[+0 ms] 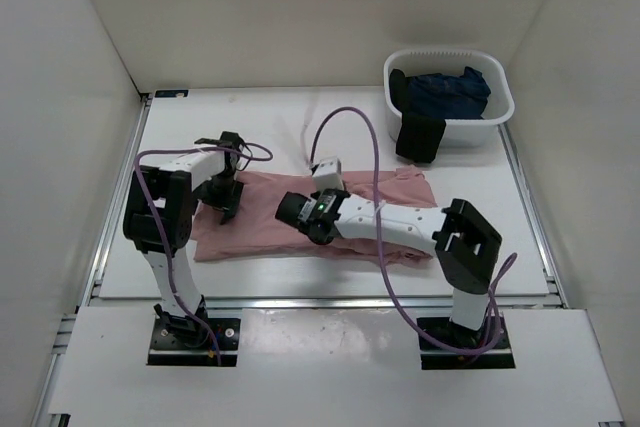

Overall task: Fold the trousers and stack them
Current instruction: Fold the trousers

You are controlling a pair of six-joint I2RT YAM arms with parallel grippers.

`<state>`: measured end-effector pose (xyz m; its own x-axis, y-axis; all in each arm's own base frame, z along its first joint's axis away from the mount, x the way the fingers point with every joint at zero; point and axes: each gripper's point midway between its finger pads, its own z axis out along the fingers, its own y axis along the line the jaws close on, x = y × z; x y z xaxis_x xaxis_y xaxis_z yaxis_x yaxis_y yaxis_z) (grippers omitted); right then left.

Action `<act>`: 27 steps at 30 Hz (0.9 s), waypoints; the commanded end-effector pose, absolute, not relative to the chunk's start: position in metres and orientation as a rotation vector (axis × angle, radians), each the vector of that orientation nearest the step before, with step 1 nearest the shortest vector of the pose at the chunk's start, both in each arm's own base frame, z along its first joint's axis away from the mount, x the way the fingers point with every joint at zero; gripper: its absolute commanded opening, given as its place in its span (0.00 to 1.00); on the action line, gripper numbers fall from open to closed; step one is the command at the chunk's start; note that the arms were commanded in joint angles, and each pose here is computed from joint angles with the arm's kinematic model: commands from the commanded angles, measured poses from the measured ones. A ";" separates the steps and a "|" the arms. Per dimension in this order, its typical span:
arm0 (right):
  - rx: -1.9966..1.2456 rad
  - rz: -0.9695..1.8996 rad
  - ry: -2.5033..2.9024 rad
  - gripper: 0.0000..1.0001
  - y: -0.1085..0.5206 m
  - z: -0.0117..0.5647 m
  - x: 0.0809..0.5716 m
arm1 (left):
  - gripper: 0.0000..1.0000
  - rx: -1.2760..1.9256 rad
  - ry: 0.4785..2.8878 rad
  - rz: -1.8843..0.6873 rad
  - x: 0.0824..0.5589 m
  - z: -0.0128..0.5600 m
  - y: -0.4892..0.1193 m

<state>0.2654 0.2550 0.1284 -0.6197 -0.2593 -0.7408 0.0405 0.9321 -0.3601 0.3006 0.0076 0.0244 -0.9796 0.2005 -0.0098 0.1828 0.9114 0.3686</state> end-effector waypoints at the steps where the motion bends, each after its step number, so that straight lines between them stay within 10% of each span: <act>1: -0.097 -0.427 2.156 0.00 0.260 0.148 0.260 | 0.86 0.268 2.998 0.564 0.312 0.024 0.006; 5: -0.231 -0.373 2.266 0.03 0.270 0.104 0.244 | 0.87 0.268 2.998 0.564 0.317 0.022 0.006; 6: -0.278 -0.223 2.339 0.15 0.296 0.090 0.238 | 0.87 0.254 3.010 0.568 0.316 0.020 0.010; 8: -0.420 -0.188 2.360 0.69 0.306 0.085 0.231 | 0.87 0.237 3.005 0.566 0.319 0.021 0.012; 13: -0.401 -0.066 2.196 0.86 0.313 0.166 0.230 | 0.87 0.230 2.990 0.546 0.325 0.025 0.009; 18: -0.240 0.158 2.076 0.71 0.293 0.221 0.221 | 0.88 0.230 2.990 0.546 0.324 0.028 0.010; 23: -0.065 0.087 2.223 0.00 0.248 0.152 0.241 | 0.88 0.229 2.986 0.562 0.322 0.029 0.012; 27: -0.161 0.210 2.433 0.00 0.252 0.075 0.230 | 0.89 0.212 2.976 0.576 0.323 0.033 0.016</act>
